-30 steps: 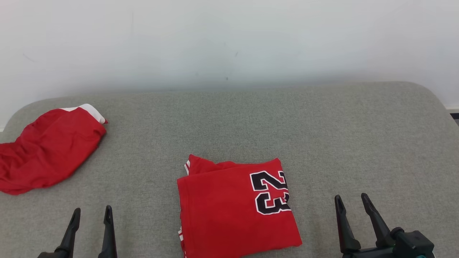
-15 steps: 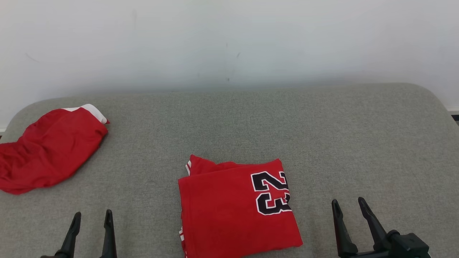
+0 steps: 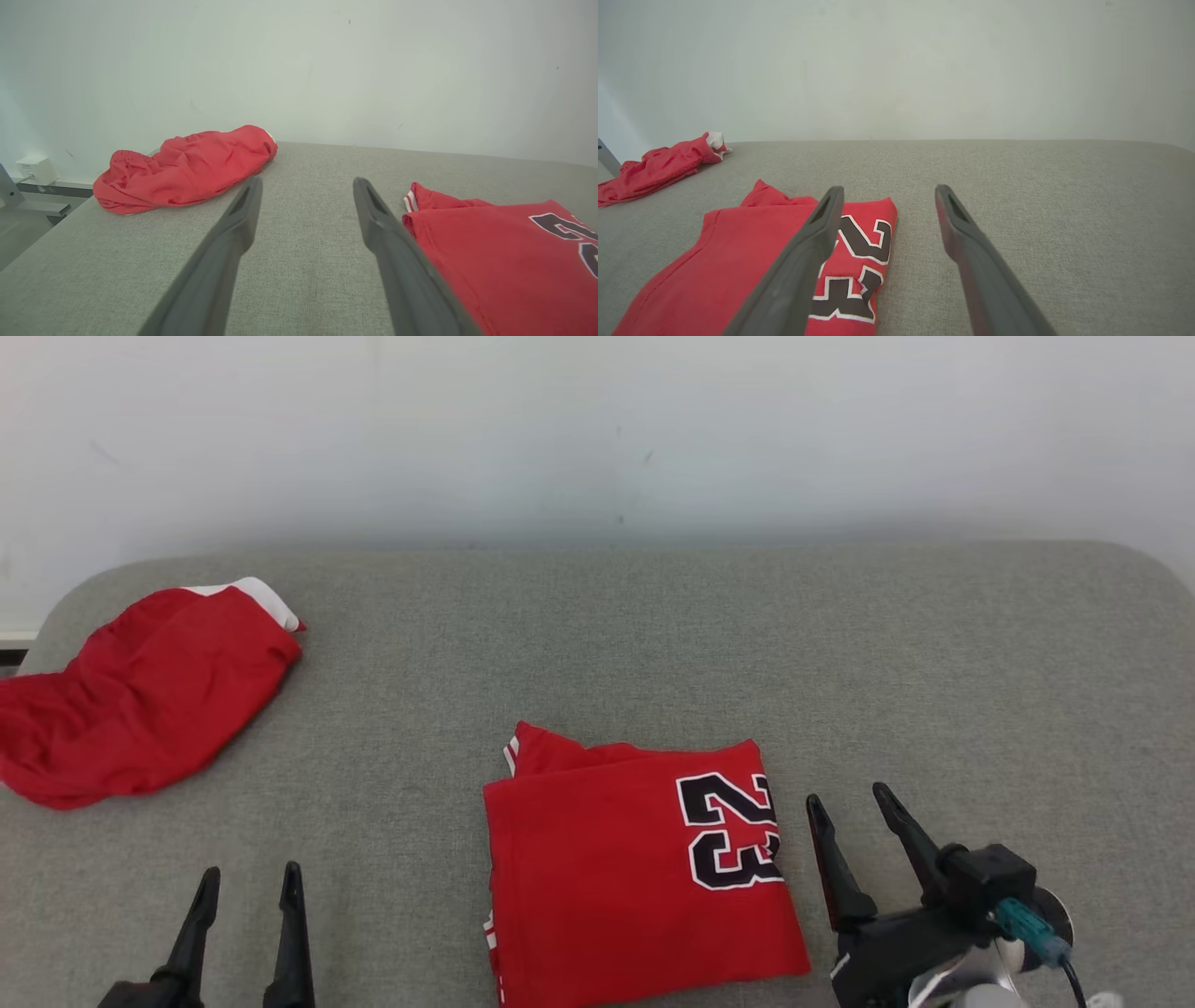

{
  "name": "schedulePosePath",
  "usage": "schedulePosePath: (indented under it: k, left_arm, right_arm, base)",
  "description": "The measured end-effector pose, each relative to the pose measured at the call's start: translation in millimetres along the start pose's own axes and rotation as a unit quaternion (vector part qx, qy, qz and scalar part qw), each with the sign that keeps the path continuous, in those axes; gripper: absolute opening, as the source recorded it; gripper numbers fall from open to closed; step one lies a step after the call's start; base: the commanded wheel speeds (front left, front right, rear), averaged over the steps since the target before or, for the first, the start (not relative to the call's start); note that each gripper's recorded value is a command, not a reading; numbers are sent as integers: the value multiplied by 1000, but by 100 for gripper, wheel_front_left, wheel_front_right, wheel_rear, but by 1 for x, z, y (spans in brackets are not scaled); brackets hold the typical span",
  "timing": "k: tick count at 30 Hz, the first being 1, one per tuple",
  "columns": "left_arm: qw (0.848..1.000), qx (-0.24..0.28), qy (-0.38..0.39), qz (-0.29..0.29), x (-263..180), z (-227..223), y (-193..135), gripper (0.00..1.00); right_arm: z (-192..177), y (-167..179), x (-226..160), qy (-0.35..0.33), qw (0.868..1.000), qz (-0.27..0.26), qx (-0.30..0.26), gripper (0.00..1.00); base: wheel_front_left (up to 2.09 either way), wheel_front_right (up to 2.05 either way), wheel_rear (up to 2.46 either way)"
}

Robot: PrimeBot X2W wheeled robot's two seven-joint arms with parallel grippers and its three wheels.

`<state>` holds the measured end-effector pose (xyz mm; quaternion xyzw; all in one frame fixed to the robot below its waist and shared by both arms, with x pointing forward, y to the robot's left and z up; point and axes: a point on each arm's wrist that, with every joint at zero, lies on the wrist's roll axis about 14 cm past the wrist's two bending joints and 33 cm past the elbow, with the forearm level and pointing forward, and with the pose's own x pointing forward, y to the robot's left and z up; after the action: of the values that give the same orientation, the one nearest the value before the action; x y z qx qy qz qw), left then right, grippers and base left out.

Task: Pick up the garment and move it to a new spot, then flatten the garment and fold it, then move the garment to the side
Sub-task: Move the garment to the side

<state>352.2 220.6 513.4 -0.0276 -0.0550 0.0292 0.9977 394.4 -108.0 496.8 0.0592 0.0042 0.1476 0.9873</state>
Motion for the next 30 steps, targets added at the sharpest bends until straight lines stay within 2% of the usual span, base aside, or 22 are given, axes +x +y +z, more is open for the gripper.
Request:
schedulePosePath:
  k: [7,9,16,23,25,30]
  left_arm:
    - [1000,-3,7,12,3,-5,7,100]
    - [1000,-4,10,16,5,-7,9,100]
    - [999,-4,23,24,10,-16,14,100]
    - [999,-3,36,29,14,-25,17,100]
    - [999,-4,36,27,15,-25,16,100]
    - [999,-7,34,18,21,-25,10,100]
  right_arm:
    - [-29,9,30,71,997,16,-5,100]
    - [-48,11,36,102,995,18,1,100]
    - [-91,9,39,164,986,16,11,100]
    - [-120,30,32,204,977,43,34,100]
    - [-122,32,31,209,976,45,41,2]
    - [-121,30,36,208,976,43,42,0]
  base:
    - [0,0,0]
    - [0,0,0]
    - [0,0,0]
    - [0,0,0]
    - [0,0,0]
    - [0,0,0]
